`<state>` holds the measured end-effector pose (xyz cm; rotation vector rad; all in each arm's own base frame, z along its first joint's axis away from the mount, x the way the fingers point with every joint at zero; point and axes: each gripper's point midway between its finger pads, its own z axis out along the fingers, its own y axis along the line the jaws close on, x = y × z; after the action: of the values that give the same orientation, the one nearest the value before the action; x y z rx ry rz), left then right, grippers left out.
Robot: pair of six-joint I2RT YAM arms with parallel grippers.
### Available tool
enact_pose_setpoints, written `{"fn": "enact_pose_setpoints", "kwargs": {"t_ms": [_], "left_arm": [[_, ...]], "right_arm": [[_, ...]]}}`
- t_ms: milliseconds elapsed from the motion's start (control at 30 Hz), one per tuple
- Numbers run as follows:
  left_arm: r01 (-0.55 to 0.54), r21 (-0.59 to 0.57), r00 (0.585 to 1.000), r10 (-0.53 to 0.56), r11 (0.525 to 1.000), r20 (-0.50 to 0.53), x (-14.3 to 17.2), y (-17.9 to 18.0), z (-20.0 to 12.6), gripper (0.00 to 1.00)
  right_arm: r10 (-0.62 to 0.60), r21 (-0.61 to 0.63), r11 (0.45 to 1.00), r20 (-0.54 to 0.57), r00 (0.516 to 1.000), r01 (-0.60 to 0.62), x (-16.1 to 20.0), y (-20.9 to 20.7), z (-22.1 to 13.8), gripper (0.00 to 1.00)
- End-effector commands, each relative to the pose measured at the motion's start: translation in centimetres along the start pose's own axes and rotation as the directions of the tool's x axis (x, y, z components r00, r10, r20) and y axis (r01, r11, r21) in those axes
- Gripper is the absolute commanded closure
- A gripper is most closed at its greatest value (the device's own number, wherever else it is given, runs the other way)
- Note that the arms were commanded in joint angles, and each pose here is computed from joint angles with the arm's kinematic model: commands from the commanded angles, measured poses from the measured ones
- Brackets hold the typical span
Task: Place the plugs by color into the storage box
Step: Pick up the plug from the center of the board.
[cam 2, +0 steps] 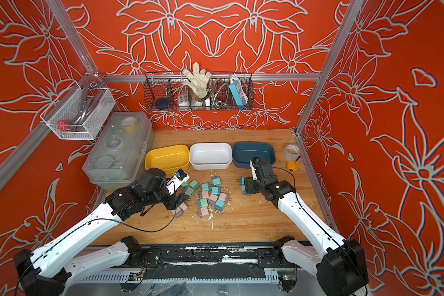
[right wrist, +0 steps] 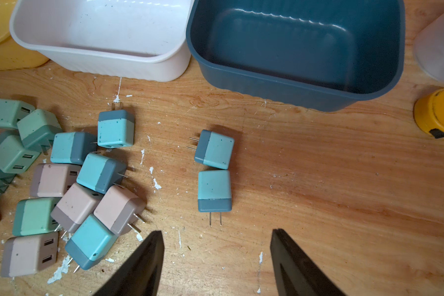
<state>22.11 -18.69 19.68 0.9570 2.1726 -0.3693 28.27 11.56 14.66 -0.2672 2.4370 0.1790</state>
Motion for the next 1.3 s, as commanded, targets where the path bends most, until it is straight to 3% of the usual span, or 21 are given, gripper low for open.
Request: {"fn": "enact_pose_setpoints", "kwargs": {"t_ms": [0,333,567,800,1267], "left_arm": [[0.006,-0.007,0.999,-0.005,1.0,0.037,0.4,-0.1,-0.3,0.33],[-0.042,-0.052,0.979,0.051,0.998,0.2,0.1,0.0,-2.0,0.26],[-0.031,-0.046,0.985,0.039,0.998,0.167,0.4,0.1,-1.2,0.26],[-0.026,-0.036,0.99,0.031,0.999,0.138,0.8,0.0,-0.6,0.26],[-0.025,-0.026,0.99,0.028,0.999,0.139,0.9,-0.1,-0.4,0.26]], "right_arm": [[0.017,0.0,1.0,-0.015,1.0,-0.017,0.6,0.1,0.4,0.29],[0.046,0.016,0.999,-0.056,0.997,-0.045,1.7,-0.1,3.0,0.25],[0.04,-0.035,0.998,-0.137,0.99,-0.045,2.9,1.1,5.3,0.29],[0.031,-0.012,0.999,-0.215,0.976,-0.034,5.1,0.8,7.6,0.3],[0.003,0.015,1.0,-0.277,0.961,0.001,6.4,0.3,9.4,0.35]]}}
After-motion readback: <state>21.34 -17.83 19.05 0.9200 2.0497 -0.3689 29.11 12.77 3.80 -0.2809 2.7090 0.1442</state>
